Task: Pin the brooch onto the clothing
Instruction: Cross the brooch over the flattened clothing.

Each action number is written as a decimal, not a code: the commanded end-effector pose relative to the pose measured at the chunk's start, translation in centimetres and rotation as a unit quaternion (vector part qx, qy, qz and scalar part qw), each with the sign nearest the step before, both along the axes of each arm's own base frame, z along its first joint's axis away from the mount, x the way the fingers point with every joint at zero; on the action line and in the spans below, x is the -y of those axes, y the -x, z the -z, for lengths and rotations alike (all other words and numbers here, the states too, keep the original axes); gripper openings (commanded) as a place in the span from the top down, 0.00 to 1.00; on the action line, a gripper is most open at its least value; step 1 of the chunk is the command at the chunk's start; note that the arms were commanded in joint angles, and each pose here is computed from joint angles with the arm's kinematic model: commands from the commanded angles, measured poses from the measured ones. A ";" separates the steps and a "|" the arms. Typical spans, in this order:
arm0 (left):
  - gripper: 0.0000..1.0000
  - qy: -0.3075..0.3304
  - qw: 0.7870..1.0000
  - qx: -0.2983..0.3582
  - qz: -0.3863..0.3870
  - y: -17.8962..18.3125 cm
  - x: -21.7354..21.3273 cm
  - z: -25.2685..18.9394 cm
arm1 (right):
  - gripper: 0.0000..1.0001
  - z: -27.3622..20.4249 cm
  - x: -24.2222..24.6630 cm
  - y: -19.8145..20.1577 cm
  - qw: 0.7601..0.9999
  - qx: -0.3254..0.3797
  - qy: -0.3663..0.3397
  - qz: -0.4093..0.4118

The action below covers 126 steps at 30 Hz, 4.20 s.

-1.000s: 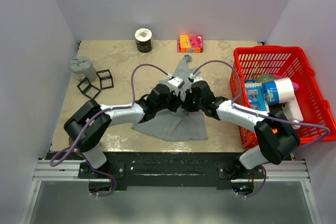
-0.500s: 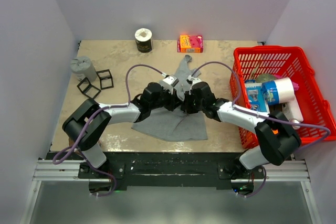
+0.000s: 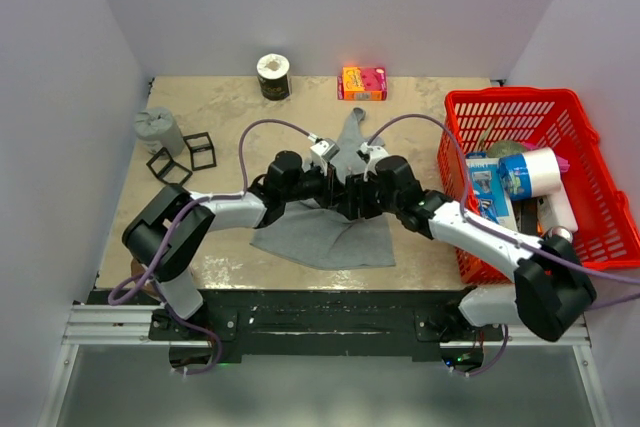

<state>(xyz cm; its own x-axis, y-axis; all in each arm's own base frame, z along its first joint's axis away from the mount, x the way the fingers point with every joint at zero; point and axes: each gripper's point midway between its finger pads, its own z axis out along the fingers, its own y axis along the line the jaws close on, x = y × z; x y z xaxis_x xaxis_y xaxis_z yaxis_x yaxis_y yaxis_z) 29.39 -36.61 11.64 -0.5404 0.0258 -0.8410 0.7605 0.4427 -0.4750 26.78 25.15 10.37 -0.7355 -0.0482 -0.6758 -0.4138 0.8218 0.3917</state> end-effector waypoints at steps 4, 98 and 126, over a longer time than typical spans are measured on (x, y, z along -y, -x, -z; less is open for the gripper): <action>1.00 0.046 0.998 -0.013 0.048 -0.4 1.0 -2.5 | 0.32 -6.5 1.7 -0.2 0.997 0.071 -0.009 -0.008; 1.00 0.167 0.974 -0.049 0.143 3.5 1.5 -5.4 | 1.00 -2.3 1.7 0.5 0.980 0.044 -0.189 -0.051; 1.00 0.172 0.974 -0.072 0.127 5.7 2.5 -4.5 | 1.00 -6.0 2.5 0.2 0.970 0.103 -0.218 -0.021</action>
<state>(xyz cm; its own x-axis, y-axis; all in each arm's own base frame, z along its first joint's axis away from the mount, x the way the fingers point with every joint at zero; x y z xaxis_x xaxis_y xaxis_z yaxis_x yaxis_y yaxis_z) 26.63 -38.25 15.68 -0.6487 -0.1435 -0.7474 0.7376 0.1231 -0.6639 24.87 22.60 12.77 -0.7018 0.1861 -0.6876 -0.4829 0.5853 0.6513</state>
